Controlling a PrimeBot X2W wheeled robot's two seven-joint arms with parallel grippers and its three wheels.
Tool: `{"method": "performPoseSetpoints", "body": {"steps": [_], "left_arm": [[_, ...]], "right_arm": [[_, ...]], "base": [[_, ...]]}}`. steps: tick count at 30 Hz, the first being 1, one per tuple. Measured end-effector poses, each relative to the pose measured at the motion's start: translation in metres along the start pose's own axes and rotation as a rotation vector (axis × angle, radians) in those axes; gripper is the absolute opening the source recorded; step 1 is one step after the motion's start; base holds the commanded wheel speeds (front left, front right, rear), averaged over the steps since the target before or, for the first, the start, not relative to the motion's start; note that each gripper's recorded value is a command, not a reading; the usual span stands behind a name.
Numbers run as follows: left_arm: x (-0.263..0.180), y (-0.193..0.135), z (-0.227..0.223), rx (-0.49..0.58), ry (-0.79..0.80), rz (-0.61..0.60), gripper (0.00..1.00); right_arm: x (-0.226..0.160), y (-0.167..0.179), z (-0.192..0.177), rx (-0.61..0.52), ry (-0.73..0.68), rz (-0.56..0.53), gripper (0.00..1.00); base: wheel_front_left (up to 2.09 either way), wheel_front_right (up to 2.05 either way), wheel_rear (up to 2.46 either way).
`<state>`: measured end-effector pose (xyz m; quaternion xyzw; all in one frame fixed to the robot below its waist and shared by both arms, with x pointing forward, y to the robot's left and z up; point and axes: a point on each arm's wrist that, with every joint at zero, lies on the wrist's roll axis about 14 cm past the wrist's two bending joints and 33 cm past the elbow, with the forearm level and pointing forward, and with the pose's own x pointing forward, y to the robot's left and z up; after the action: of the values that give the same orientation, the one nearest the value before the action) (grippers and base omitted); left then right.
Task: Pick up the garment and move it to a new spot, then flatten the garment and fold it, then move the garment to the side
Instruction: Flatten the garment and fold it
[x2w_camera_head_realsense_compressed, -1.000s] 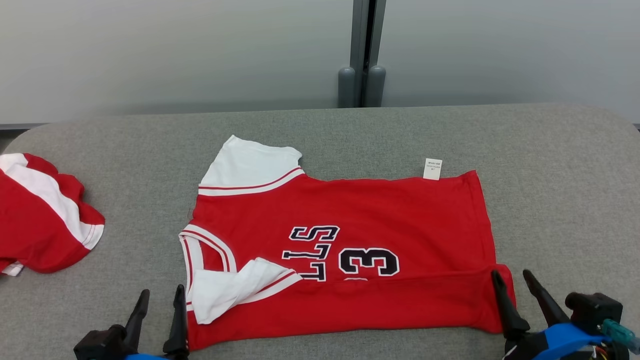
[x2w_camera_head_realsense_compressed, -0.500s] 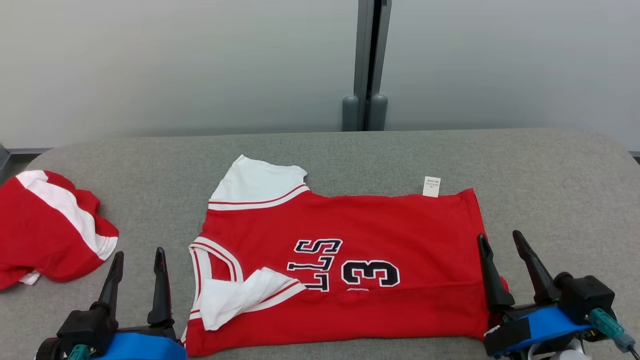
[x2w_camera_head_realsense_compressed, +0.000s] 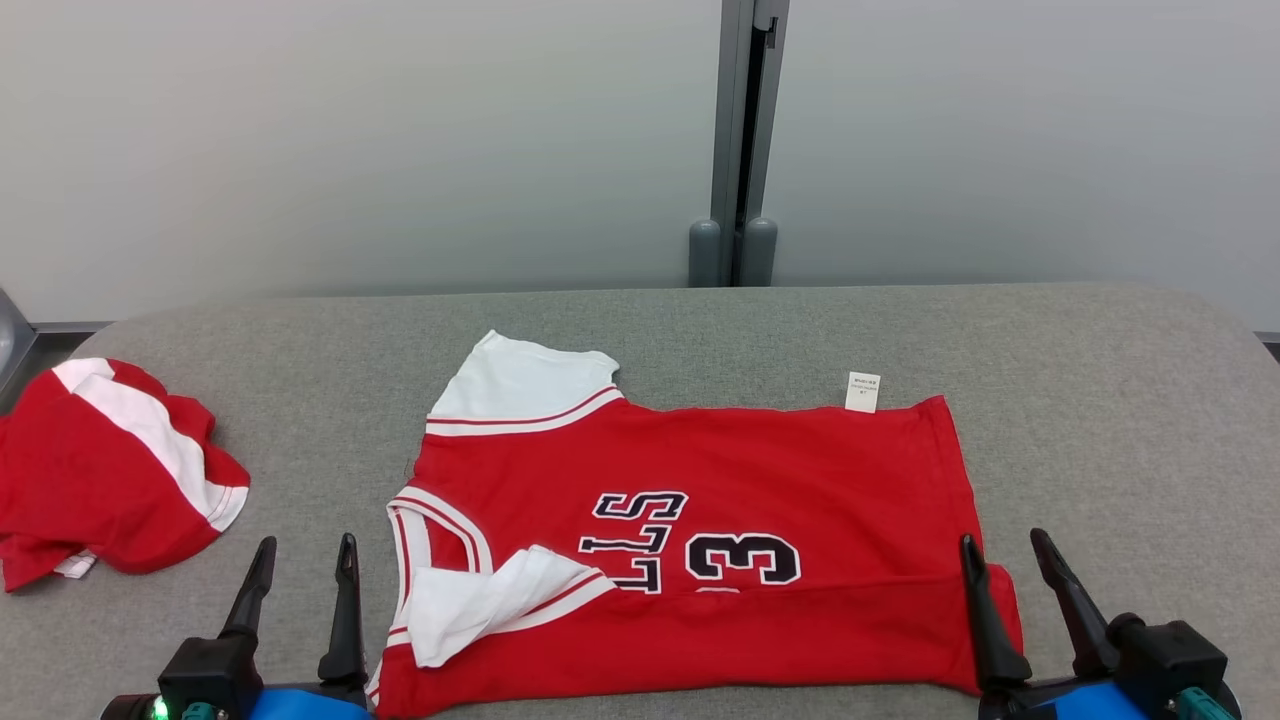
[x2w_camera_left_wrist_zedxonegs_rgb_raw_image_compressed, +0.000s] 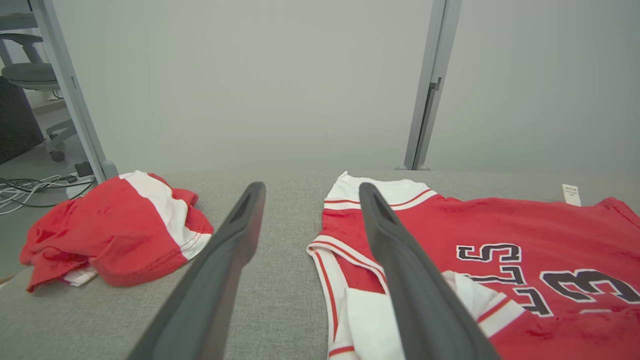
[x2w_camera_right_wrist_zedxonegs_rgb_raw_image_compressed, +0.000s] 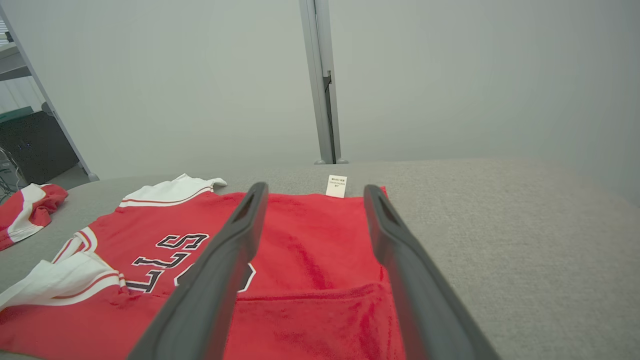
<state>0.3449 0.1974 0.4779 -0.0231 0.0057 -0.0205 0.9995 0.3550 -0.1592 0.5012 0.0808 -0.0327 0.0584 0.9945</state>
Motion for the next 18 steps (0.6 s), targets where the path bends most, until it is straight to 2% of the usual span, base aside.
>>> {"method": "performPoseSetpoints", "body": {"steps": [18], "left_arm": [[-0.005, 0.001, -0.01, 0.014, 0.031, -0.005, 1.0]], "right_arm": [[-0.005, 0.007, -0.015, -0.01, 0.048, 0.02, 1.0]], "base": [[0.0, 0.0, 0.0]]}}
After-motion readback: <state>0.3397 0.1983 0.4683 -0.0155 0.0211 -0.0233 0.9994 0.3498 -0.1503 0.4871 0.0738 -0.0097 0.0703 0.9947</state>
